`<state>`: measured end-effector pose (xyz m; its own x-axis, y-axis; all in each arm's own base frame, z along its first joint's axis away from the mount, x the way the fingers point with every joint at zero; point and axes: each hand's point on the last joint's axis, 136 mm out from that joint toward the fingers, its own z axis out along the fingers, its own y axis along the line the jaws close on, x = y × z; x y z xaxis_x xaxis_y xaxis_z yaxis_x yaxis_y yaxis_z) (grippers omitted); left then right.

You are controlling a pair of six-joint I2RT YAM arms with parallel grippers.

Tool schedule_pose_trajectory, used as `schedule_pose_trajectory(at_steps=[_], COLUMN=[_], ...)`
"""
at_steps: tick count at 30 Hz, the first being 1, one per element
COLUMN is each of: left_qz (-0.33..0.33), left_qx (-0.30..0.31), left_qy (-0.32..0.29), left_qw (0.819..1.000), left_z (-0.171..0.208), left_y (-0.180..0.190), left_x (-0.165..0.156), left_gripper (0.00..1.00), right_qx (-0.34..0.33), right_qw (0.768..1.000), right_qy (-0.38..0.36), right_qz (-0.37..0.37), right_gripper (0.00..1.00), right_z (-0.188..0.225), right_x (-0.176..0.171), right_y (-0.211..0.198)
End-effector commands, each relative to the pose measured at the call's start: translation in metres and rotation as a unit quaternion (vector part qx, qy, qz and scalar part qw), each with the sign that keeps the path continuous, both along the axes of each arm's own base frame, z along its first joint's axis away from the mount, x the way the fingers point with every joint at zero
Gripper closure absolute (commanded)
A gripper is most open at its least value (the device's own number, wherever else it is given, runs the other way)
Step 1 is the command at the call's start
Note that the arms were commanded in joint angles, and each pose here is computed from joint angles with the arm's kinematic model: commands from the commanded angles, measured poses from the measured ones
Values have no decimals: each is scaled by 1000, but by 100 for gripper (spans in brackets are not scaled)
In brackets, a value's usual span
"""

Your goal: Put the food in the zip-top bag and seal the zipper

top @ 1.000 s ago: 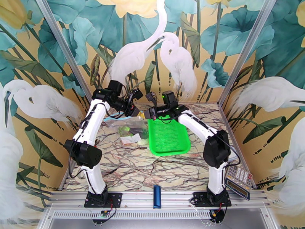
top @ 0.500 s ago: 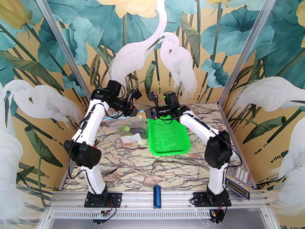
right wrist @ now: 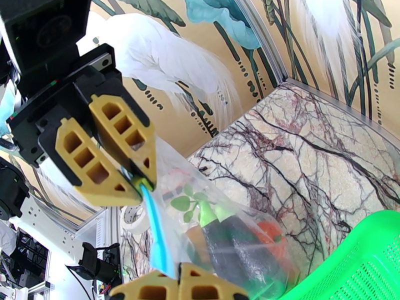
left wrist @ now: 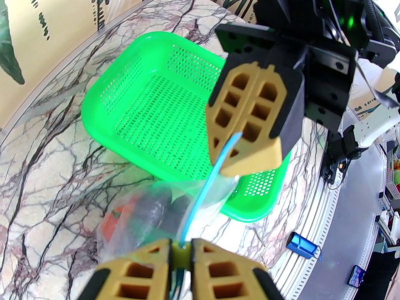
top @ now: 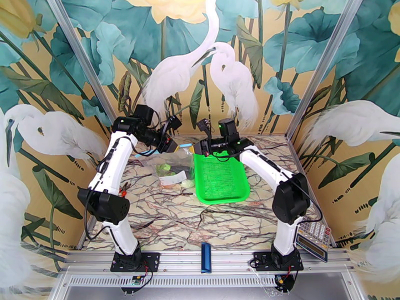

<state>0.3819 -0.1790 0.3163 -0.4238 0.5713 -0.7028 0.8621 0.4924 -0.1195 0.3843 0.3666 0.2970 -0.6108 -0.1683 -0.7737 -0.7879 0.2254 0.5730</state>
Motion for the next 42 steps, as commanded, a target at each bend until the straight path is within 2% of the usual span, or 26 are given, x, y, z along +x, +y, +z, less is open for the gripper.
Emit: schedule_pose_trajectory(at_steps=[1,26,42], left_qz=[30,72,154], left_qx=[24,40,59], left_qy=[4,15,27], left_qw=[999,997,986], left_z=[1,-4,-14], left_y=[17,41,69], left_x=[-6,-13,-7], left_gripper=[84,83,83], right_qx=[-5,-19,-25], right_qw=[1000,999,999], right_qy=[-12,-11,-12], right_qz=[-15,-26,-35], right_gripper=[100,100,100], right_z=[6,2,-1], right_x=[1,0,1], right_y=[-10,-16,-19])
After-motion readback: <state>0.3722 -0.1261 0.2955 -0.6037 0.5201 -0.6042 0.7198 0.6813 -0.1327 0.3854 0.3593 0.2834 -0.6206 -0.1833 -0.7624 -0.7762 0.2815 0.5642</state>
